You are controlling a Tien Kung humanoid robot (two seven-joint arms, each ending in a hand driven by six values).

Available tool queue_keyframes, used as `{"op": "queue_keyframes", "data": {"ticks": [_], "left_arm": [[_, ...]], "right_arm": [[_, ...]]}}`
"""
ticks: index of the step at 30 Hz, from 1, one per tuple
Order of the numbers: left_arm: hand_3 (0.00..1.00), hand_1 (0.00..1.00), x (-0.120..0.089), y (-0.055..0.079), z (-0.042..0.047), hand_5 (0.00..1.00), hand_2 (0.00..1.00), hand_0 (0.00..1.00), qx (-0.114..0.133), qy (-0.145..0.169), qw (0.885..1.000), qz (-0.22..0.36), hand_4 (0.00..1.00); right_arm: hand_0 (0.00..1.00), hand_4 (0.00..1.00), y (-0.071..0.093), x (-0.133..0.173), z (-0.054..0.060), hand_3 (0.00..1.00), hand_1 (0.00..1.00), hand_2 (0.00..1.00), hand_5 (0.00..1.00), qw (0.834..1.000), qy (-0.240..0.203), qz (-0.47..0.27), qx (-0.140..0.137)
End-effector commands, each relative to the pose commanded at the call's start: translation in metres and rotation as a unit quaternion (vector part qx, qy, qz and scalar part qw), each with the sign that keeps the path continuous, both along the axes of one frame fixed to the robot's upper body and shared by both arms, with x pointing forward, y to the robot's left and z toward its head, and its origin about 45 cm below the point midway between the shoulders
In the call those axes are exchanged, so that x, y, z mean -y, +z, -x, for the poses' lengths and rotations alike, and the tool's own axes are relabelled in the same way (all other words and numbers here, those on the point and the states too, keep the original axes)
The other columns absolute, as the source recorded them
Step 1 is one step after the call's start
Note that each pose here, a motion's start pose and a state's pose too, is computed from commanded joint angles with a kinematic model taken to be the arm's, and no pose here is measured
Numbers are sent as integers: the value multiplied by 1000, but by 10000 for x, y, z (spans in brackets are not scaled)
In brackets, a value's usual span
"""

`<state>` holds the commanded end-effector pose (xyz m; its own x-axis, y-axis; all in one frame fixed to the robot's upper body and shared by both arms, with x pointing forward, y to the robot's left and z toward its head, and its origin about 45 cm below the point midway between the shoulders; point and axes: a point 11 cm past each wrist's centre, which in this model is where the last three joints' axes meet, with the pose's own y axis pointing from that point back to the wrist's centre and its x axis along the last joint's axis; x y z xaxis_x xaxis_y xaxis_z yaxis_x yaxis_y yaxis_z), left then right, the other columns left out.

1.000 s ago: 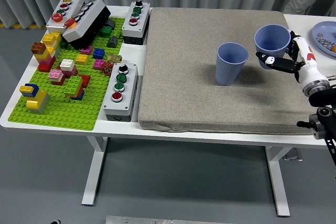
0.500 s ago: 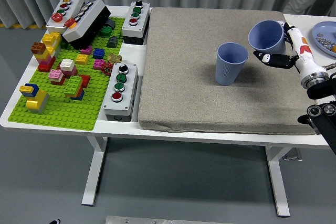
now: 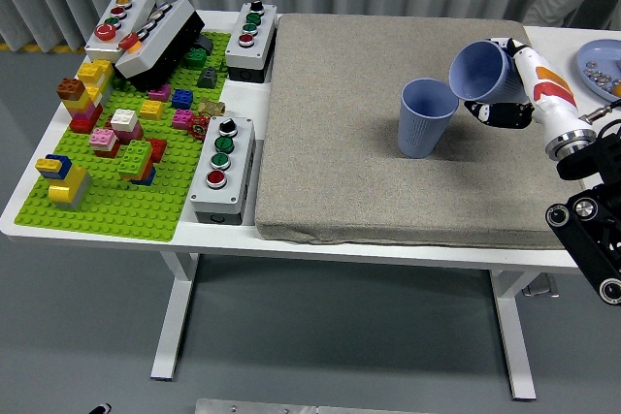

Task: Pick cup pour cup place

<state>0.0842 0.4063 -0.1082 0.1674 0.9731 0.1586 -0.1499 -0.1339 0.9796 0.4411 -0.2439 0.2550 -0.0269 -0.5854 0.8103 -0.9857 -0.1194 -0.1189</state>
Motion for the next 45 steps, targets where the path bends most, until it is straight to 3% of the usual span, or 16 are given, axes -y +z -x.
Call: {"op": "queue_keyframes", "data": {"ticks": [11, 19, 45], "left_arm": [[752, 780, -6, 1, 5, 998, 825, 820, 0, 1, 1000, 0, 558], [752, 780, -11, 4, -4, 998, 825, 820, 0, 0, 1000, -1, 558], [751, 781, -25, 4, 18, 998, 824, 820, -2, 0, 1000, -3, 558]], "right_arm": [[778, 671, -6, -6, -4, 744, 733, 608, 119, 1000, 1, 22, 8], [779, 666, 69, -43, 2, 741, 733, 607, 111, 997, 3, 64, 32], [782, 664, 63, -78, -12, 720, 733, 598, 113, 994, 7, 98, 53]]}}
